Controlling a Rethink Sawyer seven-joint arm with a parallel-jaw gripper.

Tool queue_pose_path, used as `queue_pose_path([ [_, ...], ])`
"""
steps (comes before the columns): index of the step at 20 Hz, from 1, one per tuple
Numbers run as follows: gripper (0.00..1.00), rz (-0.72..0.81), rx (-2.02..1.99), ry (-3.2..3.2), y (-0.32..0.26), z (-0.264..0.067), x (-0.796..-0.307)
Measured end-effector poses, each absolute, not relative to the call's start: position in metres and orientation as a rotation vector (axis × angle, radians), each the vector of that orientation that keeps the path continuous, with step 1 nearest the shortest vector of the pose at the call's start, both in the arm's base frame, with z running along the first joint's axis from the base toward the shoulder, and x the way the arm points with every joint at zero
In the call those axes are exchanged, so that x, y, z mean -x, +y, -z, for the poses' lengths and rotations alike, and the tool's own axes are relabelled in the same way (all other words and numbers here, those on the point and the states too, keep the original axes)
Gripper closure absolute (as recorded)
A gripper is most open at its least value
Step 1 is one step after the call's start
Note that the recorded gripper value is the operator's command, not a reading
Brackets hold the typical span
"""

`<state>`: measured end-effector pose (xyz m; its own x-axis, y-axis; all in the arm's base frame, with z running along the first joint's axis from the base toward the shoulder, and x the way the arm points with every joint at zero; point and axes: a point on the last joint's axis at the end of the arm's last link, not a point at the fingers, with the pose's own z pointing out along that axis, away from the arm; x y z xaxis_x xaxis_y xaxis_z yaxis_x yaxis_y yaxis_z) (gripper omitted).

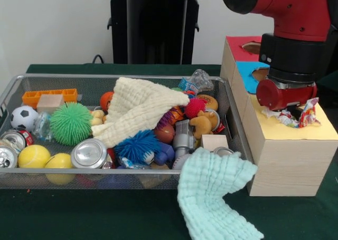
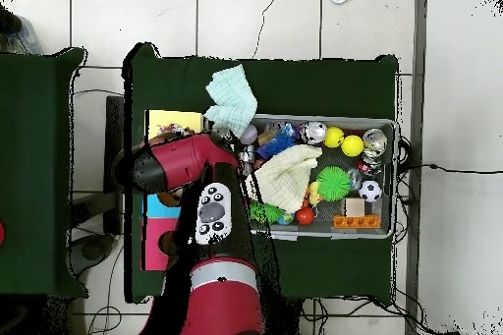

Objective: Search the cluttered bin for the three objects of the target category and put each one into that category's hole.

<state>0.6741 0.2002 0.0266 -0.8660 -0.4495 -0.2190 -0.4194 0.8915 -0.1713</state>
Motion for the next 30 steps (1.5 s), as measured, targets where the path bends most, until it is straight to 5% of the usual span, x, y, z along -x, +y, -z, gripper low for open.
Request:
queue_pose_path([
  [3,1.00,0.177,0.654,2.806,0.200,-0.027,-0.674],
  [4,0.00,0.178,0.636,2.810,0.202,-0.026,-0.674],
  [30,0.00,0.124,0.516,2.867,0.206,-0.035,-0.671],
])
